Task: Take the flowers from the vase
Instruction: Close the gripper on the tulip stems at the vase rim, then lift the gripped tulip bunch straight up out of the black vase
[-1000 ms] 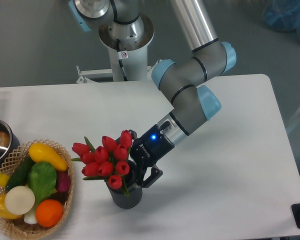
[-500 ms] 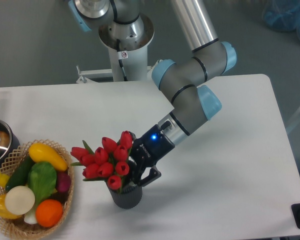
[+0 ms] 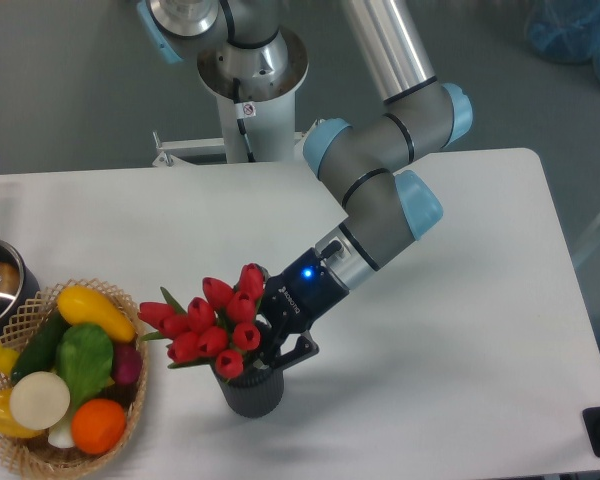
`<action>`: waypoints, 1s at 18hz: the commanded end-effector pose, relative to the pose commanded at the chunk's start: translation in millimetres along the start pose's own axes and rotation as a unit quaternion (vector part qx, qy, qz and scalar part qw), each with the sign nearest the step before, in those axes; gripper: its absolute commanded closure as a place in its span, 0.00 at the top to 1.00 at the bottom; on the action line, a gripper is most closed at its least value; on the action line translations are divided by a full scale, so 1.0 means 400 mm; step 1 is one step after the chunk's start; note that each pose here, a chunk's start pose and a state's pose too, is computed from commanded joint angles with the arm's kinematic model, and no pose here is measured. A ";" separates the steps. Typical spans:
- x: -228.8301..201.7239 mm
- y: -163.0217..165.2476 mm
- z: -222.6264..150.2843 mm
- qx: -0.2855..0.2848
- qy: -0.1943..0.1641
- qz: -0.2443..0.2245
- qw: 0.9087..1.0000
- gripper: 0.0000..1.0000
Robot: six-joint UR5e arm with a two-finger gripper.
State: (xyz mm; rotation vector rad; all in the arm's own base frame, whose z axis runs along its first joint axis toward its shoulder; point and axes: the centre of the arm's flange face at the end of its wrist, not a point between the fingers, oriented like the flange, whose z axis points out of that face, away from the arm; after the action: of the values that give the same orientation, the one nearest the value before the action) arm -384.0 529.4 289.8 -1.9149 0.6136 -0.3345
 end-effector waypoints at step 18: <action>0.001 -0.011 -0.015 0.024 -0.004 -0.003 1.000 0.39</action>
State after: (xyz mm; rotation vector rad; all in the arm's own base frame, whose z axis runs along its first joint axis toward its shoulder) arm -385.5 525.9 296.2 -1.8728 0.5887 -0.3420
